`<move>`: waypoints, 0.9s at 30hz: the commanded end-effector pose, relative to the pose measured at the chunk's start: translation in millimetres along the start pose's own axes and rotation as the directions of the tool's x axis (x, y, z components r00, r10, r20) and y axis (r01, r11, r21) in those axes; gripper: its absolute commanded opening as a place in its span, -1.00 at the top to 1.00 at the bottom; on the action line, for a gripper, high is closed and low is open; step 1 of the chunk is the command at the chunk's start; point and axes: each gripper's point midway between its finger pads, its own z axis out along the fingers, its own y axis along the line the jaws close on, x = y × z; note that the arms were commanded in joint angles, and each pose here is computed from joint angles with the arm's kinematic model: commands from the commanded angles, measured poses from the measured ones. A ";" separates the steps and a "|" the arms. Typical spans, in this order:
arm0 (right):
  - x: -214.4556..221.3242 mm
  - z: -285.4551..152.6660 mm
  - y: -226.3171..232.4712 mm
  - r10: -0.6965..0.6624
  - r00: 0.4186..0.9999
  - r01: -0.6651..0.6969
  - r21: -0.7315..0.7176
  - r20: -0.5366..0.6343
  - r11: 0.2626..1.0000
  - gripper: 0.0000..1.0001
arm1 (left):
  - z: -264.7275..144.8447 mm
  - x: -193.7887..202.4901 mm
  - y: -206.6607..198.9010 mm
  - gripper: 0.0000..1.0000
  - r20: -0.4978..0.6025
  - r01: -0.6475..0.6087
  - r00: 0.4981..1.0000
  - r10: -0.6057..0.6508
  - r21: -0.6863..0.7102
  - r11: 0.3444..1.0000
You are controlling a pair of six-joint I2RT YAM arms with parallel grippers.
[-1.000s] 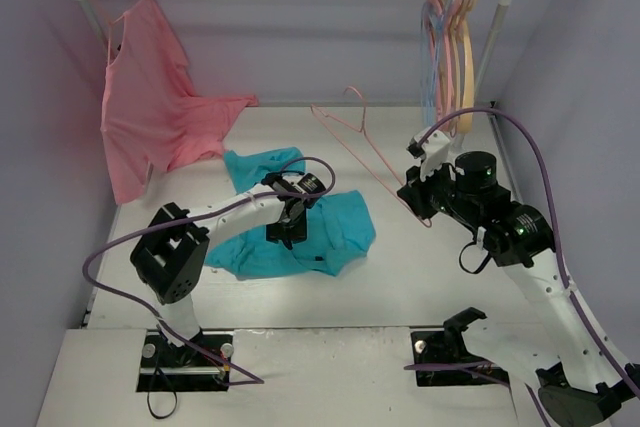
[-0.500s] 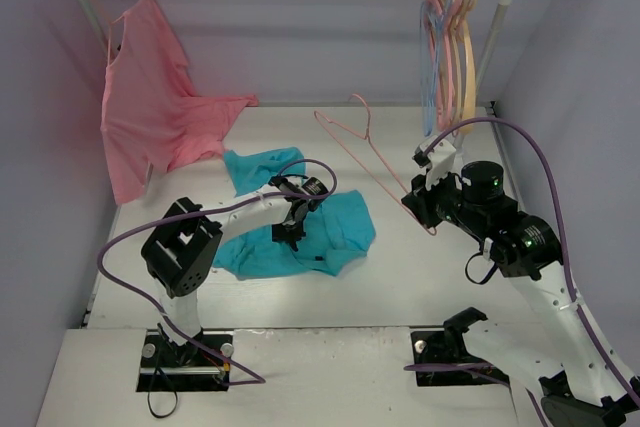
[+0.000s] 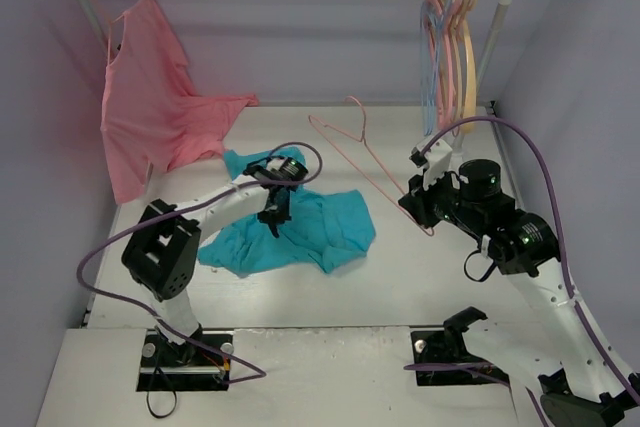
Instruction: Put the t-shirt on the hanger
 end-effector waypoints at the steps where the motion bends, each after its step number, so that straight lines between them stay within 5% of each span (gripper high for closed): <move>1: -8.6 6.1 12.0 0.003 1.000 -0.002 -0.071 0.023 0.998 1.00 | -26.7 -73.2 33.2 1.00 0.199 -0.025 0.980 0.006 0.090 0.996; 12: -0.5 14.2 60.1 0.057 0.998 -0.058 -0.343 -0.014 0.938 1.00 | -73.8 -162.2 62.8 1.00 0.375 -0.162 0.923 0.082 0.187 0.969; 27: 11.9 38.7 77.2 0.077 0.995 -0.099 -0.416 -0.070 0.904 1.00 | -122.9 -155.7 63.9 1.00 0.400 -0.180 0.914 0.065 0.258 0.949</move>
